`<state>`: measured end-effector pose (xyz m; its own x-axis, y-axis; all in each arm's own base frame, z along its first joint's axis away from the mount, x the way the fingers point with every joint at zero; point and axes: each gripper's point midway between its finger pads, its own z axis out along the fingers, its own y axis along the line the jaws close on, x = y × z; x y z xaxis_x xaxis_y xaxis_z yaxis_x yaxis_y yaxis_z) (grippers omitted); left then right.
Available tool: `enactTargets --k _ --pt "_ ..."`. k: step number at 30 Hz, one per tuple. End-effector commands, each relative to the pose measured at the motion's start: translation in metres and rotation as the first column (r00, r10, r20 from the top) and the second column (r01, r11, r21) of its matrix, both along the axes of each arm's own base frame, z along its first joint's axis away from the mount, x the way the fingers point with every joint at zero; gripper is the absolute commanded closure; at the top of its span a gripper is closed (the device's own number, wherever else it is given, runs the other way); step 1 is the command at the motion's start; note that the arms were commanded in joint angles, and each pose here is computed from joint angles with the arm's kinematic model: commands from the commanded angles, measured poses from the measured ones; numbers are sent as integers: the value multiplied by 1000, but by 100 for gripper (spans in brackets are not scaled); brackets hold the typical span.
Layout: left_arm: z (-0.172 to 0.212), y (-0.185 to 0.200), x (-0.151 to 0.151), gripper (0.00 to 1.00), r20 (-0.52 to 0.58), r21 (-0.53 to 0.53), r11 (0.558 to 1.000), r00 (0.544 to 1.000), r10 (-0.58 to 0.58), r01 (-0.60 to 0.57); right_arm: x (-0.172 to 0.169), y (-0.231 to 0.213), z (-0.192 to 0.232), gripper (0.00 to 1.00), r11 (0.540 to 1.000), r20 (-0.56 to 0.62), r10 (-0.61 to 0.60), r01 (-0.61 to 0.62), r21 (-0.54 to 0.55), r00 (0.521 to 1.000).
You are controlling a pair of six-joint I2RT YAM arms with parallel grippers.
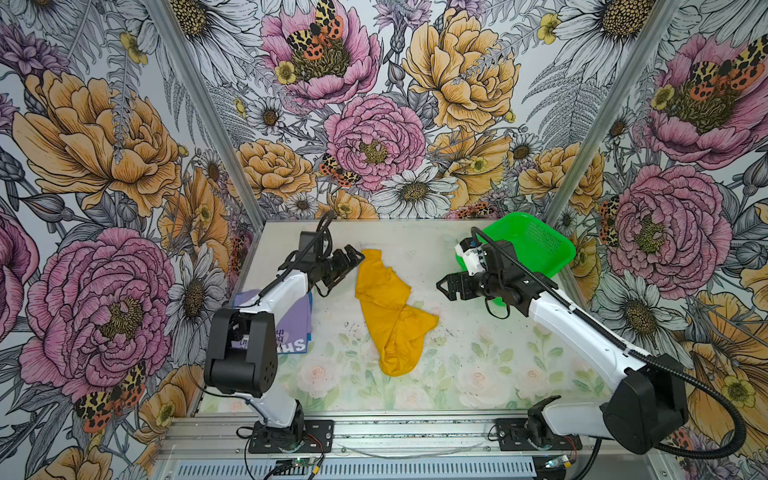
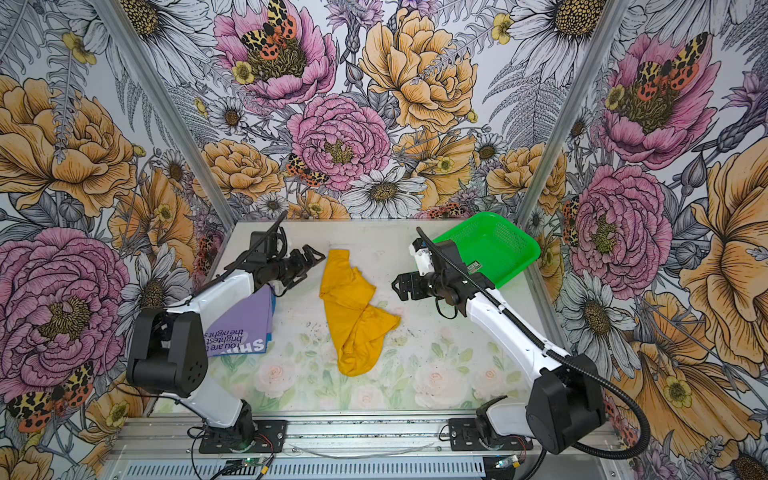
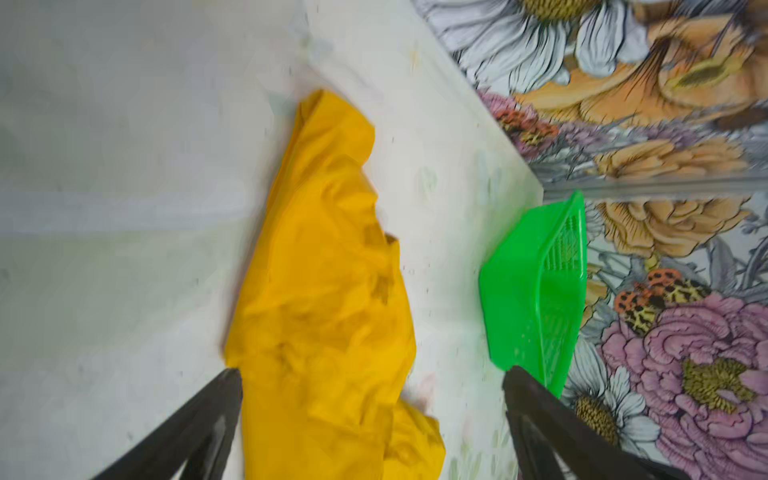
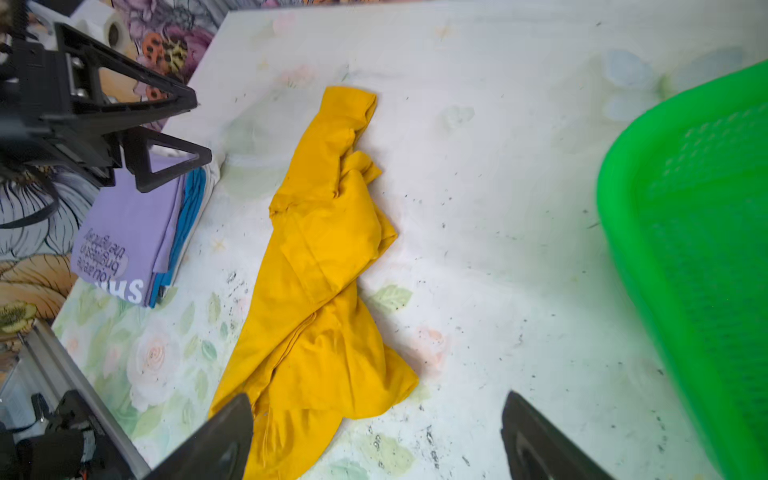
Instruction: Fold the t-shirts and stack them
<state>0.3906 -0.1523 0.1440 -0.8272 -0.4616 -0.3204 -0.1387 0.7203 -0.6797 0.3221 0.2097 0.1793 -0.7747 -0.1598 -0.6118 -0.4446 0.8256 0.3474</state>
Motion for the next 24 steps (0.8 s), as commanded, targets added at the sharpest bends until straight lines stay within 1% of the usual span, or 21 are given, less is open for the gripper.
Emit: enactTargets --k 1,4,6,9,12,15,17,18,21,24 --pt "-5 -20 -55 1 23 129 989 997 -75 72 -12 18 -39 12 997 -99 29 -36 -69 995" --pt "-30 -37 -105 4 -51 184 974 991 -123 130 -21 37 -64 18 991 -153 69 -85 -103 986" --pt "-39 -40 -127 5 -72 212 968 990 -123 136 -25 45 -85 21 985 -196 74 -102 -136 978" --pt "-47 -39 -149 8 -86 231 963 989 -122 139 -29 51 -114 26 977 -252 65 -113 -181 965" --pt "-55 -35 -163 11 -116 253 956 986 -118 145 -38 62 -123 29 961 -242 110 -165 -221 964" --pt "-63 -24 -171 11 -128 267 958 989 -77 109 -53 77 -122 31 938 -204 183 -233 -256 962" --pt "-64 -13 -171 11 -122 267 961 992 -38 70 -57 78 -121 31 926 -178 194 -240 -291 965" --pt "-63 -8 -169 12 -117 261 964 993 -25 55 -65 84 -122 32 919 -176 212 -257 -299 961" --pt "-49 -7 -160 14 -76 241 969 996 -43 60 -63 76 -129 43 921 -176 155 -207 -331 972" --pt "-37 -9 -152 15 -48 229 970 996 -72 81 -58 71 -137 47 912 -173 125 -181 -369 977"
